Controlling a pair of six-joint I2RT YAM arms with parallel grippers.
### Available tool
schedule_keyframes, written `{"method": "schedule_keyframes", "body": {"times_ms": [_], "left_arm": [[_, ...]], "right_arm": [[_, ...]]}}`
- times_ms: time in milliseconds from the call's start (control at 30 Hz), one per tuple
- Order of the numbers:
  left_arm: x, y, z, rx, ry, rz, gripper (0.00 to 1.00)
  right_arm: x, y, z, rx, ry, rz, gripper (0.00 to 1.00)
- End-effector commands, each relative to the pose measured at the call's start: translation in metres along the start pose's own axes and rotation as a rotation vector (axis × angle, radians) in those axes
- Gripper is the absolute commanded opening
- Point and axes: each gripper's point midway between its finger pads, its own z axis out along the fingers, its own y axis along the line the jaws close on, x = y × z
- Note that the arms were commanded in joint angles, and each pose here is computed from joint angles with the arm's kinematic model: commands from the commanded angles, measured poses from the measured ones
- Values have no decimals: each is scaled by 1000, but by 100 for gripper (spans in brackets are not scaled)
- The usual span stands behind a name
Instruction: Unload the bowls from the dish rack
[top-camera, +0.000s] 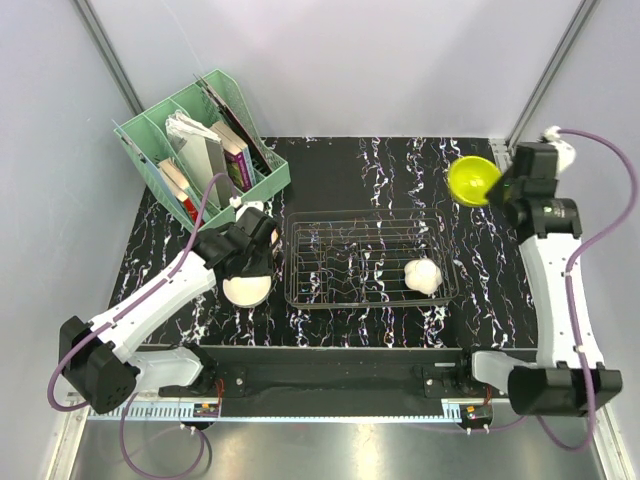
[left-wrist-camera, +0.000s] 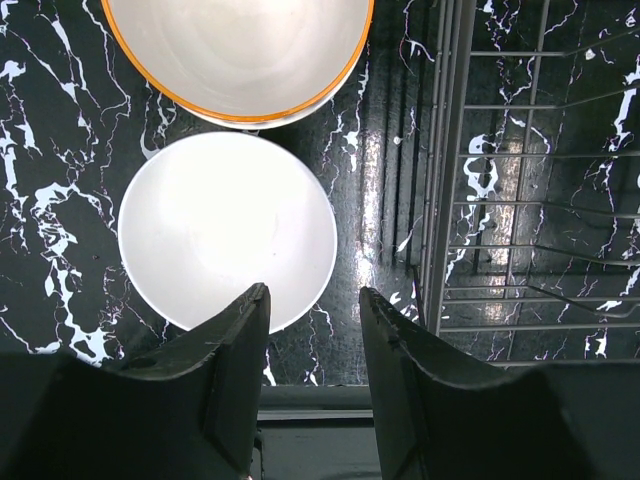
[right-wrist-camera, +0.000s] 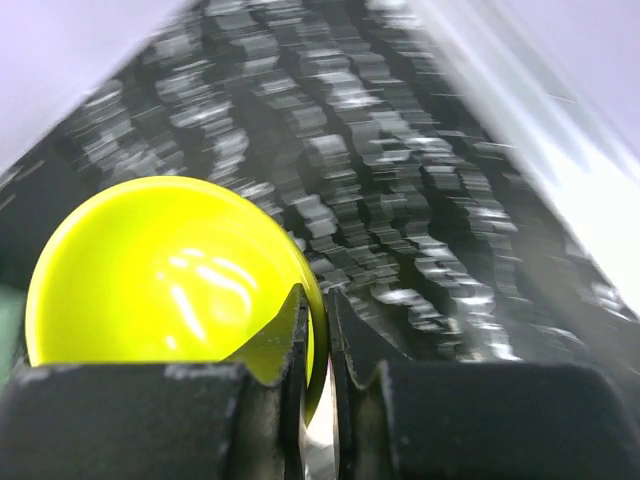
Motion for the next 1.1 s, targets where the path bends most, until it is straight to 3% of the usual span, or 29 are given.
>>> {"method": "schedule_keyframes", "body": {"times_ms": [0, 133, 433, 667, 1067], "left_arm": [[-6, 2, -4, 8, -50, -13, 45], [-3, 6, -4, 3, -57, -13, 45], [0, 5, -1, 5, -40, -24, 45], [2, 2, 2, 11, -27, -30, 45], [4, 1, 3, 18, -21, -38, 45]], "right_arm": [[7, -69, 38, 172, 65, 66, 0], [21, -98, 64, 231, 118, 168, 0], [68, -111, 112, 242, 235, 270, 0], [129, -125, 131, 311, 392, 343, 1], [144, -146, 134, 379, 365, 294, 0]]}}
